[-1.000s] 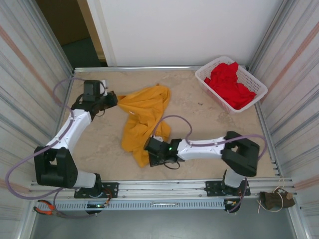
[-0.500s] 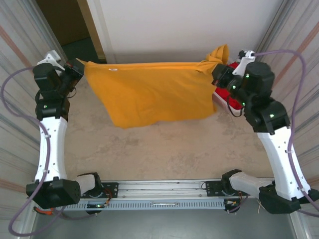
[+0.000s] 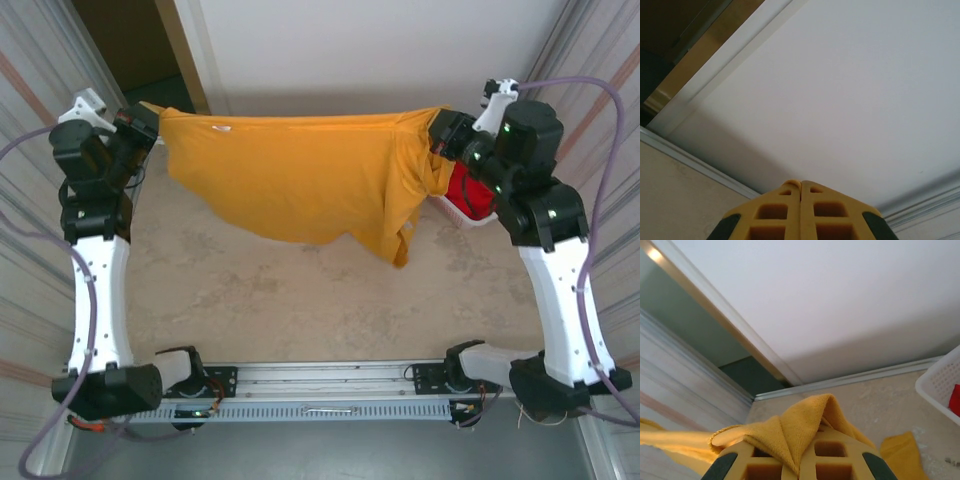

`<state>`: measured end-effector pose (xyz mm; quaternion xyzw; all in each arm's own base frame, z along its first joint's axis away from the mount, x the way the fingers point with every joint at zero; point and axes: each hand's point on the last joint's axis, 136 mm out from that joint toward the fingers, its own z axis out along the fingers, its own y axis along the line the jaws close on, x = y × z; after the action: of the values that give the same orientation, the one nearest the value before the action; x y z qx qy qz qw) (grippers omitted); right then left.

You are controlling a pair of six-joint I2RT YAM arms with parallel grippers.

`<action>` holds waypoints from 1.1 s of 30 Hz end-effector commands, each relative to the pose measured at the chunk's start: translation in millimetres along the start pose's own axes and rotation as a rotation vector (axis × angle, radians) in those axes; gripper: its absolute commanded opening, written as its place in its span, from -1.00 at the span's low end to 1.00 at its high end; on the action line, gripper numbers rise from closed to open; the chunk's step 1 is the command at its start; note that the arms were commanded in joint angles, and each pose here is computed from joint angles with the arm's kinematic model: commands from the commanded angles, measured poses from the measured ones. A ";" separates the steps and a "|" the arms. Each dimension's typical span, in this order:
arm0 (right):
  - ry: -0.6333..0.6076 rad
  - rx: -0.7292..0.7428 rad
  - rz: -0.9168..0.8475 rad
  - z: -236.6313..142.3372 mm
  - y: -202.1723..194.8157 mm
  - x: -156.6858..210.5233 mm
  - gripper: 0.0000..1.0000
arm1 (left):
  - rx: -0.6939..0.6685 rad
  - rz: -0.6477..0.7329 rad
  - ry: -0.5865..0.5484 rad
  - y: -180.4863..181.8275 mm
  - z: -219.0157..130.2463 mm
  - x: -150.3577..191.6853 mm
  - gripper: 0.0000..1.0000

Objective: Fold the inside-out t-shirt

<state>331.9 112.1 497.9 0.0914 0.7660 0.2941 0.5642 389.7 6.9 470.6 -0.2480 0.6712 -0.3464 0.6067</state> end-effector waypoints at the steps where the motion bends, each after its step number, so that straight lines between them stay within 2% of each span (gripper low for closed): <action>1: -0.012 0.028 0.017 51.5 -21.5 -11.2 -1.00 | -0.082 -0.017 0.037 37.7 40.9 3.4 -1.00; 5: -0.014 0.000 0.056 108.8 -31.1 -36.7 -1.00 | -0.091 -0.040 0.062 55.4 92.3 -2.1 -1.00; 8: -0.005 -0.061 0.083 138.4 -23.2 -59.9 -1.00 | -0.042 -0.055 0.061 43.0 121.1 -19.4 -1.00; 9: -0.023 -0.093 0.082 135.1 -12.6 -72.5 -1.00 | -0.009 -0.051 0.051 31.4 124.5 -27.9 -1.00; 14: -0.176 -0.257 0.084 92.1 37.4 -132.9 -1.00 | 0.111 0.022 -0.059 -35.4 99.4 -74.7 -1.00; 18: -0.148 -0.272 0.100 80.4 37.8 -122.4 -1.00 | 0.137 0.049 -0.090 -52.7 69.1 -77.2 -1.00; 20: -0.110 -0.264 0.097 79.2 34.3 -101.5 -1.00 | 0.131 0.035 -0.068 -43.8 58.7 -61.9 -1.00; 22: -0.043 -0.220 0.104 87.2 16.9 -61.7 -1.00 | 0.110 0.017 -0.035 -26.9 42.3 -37.0 -1.00; 24: 0.015 -0.180 0.122 89.9 -4.0 -18.1 -1.00 | 0.058 -0.009 0.016 6.0 29.0 0.4 -1.00; 26: 0.090 -0.135 0.154 90.1 -30.5 42.0 -1.00 | 0.002 -0.022 0.070 39.7 7.8 42.8 -1.00; 30: 0.331 0.007 0.202 88.0 -90.3 196.5 -1.00 | -0.134 -0.053 0.217 112.0 -46.3 155.1 -1.00; 33: 0.496 0.139 0.177 68.0 -130.4 302.8 -1.00 | -0.231 -0.115 0.296 159.3 -95.9 228.1 -1.00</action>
<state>336.4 170.4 194.5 0.1149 0.8832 0.3226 0.3204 312.6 -44.3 238.6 -0.2810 0.7682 -0.3476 0.4583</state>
